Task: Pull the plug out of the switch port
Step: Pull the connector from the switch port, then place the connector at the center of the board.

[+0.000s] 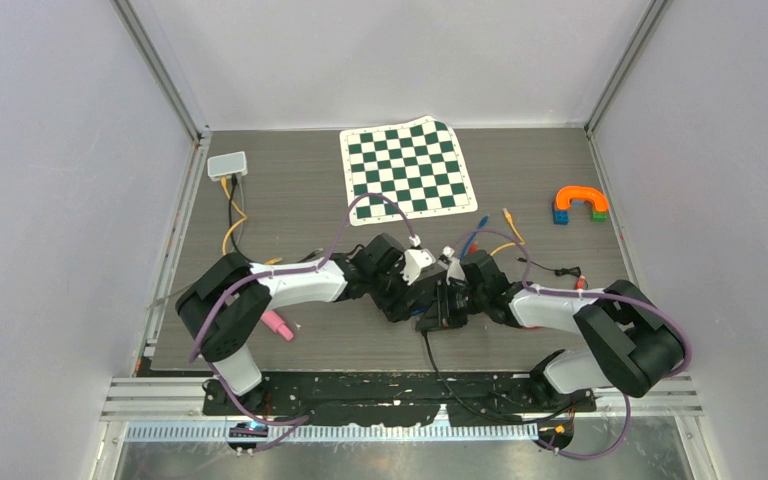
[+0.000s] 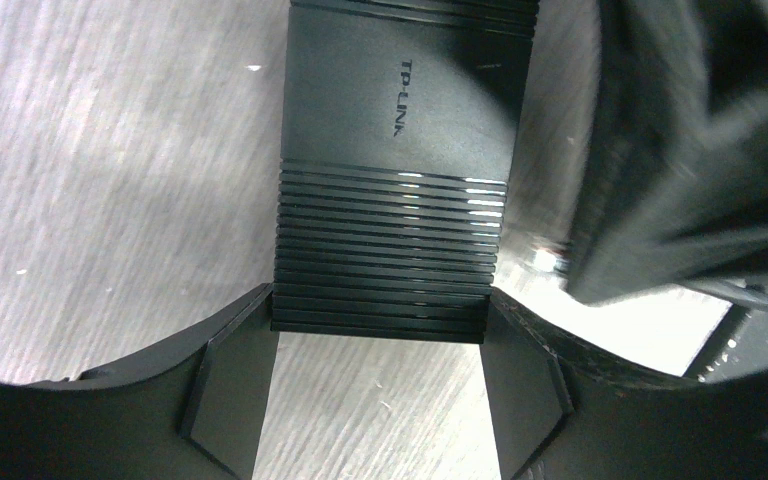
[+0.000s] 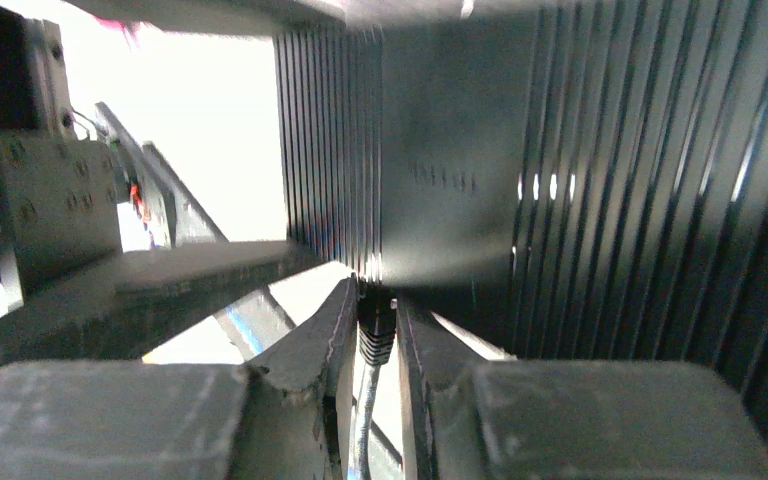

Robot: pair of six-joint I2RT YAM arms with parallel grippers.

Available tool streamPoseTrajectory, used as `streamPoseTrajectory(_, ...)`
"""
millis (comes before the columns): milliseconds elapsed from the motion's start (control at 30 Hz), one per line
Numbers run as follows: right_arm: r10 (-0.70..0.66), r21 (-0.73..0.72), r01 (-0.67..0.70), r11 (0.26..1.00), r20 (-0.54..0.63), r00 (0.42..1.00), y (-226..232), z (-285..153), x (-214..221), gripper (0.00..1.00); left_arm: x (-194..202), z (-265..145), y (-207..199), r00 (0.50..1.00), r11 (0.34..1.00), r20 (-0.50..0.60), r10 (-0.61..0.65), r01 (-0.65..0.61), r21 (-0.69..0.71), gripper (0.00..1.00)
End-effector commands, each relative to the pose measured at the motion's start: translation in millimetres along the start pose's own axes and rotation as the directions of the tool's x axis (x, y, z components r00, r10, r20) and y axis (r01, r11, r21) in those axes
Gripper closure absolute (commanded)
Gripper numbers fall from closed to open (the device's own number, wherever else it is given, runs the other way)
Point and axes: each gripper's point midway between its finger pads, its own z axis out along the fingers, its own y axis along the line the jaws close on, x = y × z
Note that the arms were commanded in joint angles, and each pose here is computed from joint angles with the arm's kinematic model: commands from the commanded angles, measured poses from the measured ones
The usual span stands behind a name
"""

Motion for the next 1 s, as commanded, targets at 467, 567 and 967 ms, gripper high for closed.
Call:
streamPoseTrajectory(467, -0.089, 0.025, 0.085, 0.996, 0.284, 0.955, 49.2, -43.0, -61.1, 0.95, 32.5, -8.8, 12.1, 1.0, 0.998, -0.02, -0.009, 0.007, -0.069, 0.02)
streamPoseTrajectory(567, -0.105, 0.014, 0.107, 0.994, 0.361, 0.927, 66.9, -60.9, -78.2, 0.95, 21.1, -17.7, 10.9, 0.998, 0.996, 0.049, -0.035, 0.039, -0.081, 0.0)
streamPoseTrajectory(967, -0.235, -0.187, 0.52, 0.834, 0.731, 0.641, 244.2, -195.4, -137.6, 0.95, -36.9, -87.8, 27.3, 0.923, 0.966, 0.384, -0.039, 0.133, -0.222, 0.0)
